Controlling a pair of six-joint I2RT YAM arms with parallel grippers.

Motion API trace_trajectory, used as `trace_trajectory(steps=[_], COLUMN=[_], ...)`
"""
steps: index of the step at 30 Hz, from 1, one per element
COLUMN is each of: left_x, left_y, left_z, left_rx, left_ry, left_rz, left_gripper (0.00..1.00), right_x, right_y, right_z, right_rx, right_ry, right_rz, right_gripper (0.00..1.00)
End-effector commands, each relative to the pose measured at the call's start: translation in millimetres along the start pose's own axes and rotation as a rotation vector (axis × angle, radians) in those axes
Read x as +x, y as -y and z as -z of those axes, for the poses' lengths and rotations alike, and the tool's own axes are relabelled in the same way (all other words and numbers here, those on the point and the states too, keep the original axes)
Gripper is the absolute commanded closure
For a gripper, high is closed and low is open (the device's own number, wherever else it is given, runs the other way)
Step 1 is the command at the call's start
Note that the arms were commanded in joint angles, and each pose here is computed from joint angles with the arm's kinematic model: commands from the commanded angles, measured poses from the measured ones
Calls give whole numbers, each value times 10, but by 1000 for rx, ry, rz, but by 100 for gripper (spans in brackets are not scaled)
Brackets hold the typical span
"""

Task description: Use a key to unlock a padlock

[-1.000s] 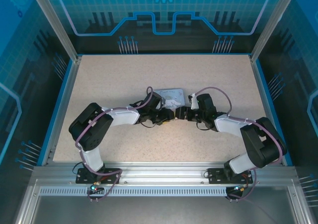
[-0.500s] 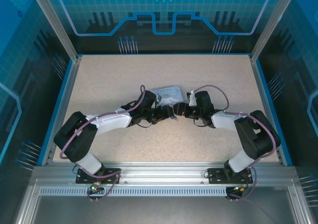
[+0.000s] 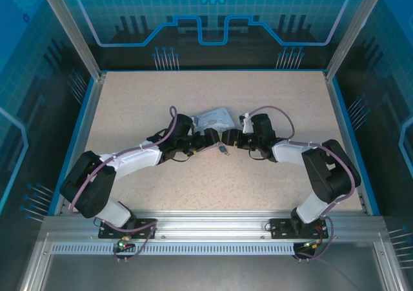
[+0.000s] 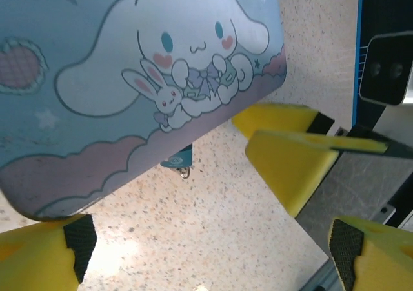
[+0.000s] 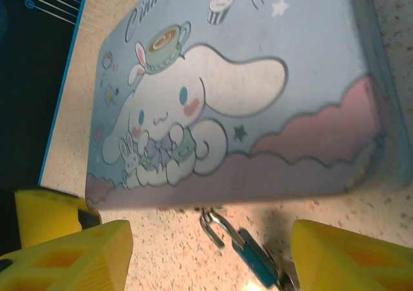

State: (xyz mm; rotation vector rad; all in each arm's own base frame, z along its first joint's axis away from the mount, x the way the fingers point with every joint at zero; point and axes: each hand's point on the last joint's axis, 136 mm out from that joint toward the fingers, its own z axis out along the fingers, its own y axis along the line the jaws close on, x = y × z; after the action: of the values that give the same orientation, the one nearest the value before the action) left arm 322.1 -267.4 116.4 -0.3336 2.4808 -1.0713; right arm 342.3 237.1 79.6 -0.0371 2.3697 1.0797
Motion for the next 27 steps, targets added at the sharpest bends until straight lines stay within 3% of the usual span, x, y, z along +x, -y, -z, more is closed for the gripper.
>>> trace_trajectory(steps=[1,13,27], left_x=[-164,-517,-770], left_y=[-34,-105,-249], left_z=[126,492,715], left_rx=[-20,-187,-197], left_ry=[75,224,443], left_rz=[-17,-104,-77], left_gripper=[1,1,1], right_x=[76,280,381], right_y=[-19,99,203], right_z=[98,52,-55], right_rx=[-5,46,108], right_ry=[-12,-69,-117], right_rz=[47,123,171], right_gripper=[34,42,44])
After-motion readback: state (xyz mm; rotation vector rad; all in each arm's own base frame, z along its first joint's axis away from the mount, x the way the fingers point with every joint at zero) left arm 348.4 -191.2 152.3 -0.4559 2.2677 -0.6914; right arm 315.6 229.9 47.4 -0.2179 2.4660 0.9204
